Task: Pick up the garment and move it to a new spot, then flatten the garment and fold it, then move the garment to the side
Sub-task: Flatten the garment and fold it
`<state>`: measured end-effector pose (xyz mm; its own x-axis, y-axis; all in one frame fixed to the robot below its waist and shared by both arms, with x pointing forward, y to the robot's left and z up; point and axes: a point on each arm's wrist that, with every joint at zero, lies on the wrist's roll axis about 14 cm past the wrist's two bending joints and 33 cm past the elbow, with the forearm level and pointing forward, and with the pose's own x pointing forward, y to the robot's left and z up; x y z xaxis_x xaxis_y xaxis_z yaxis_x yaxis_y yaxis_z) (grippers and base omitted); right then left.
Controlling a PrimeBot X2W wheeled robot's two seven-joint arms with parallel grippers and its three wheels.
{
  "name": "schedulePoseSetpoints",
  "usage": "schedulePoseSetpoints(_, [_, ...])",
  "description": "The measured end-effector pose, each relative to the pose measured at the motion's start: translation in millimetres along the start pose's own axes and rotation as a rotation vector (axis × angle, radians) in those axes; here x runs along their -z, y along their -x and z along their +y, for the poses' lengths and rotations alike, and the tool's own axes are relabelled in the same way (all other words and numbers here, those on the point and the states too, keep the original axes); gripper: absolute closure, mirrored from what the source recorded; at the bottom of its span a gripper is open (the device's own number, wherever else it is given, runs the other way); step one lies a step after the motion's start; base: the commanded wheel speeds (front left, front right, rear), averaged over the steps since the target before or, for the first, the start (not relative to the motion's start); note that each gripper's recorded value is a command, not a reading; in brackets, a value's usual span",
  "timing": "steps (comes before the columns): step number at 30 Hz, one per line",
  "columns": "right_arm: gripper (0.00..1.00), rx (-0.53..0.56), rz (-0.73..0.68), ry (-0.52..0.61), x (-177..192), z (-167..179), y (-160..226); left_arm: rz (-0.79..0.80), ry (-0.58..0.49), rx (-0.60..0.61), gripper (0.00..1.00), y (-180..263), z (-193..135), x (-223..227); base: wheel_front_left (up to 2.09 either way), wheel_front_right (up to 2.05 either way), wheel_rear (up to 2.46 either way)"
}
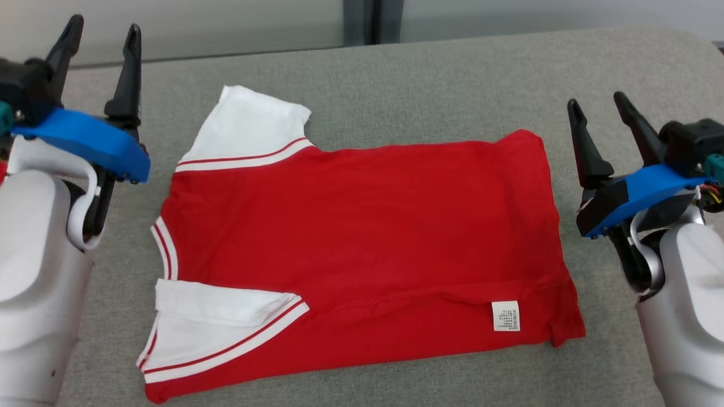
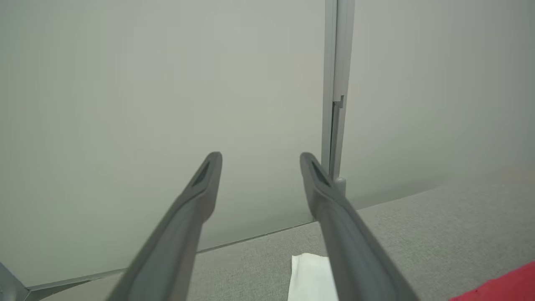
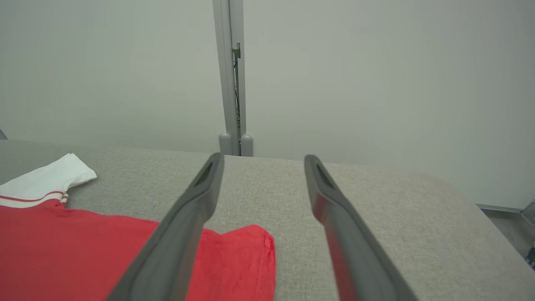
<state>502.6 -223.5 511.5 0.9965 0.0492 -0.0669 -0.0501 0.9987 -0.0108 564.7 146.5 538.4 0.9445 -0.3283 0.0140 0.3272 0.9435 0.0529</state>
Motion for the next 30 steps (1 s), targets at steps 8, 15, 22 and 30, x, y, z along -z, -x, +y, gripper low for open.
schedulePoseSetpoints(8, [0.0,0.011,0.118,0.012,33.2,-11.8,-17.9,0.203,0.034,0.101,0.0,-38.4,-16.9,57.3,0.0,0.0,0.0])
schedulePoseSetpoints(15, [0.0,-0.003,0.197,0.019,63.0,-10.5,-28.7,0.407,0.063,0.153,0.0,-51.7,-27.2,125.4,0.0,0.0,0.0])
schedulePoseSetpoints(22, [0.0,-0.016,0.225,0.014,82.4,-6.7,-39.4,0.533,0.08,0.188,0.0,-61.9,-36.8,175.7,0.0,0.0,0.0])
schedulePoseSetpoints(30, [0.0,-0.011,0.238,0.011,93.5,-9.7,-38.7,0.629,0.101,0.188,0.0,-67.4,-38.2,206.6,0.0,0.0,0.0])
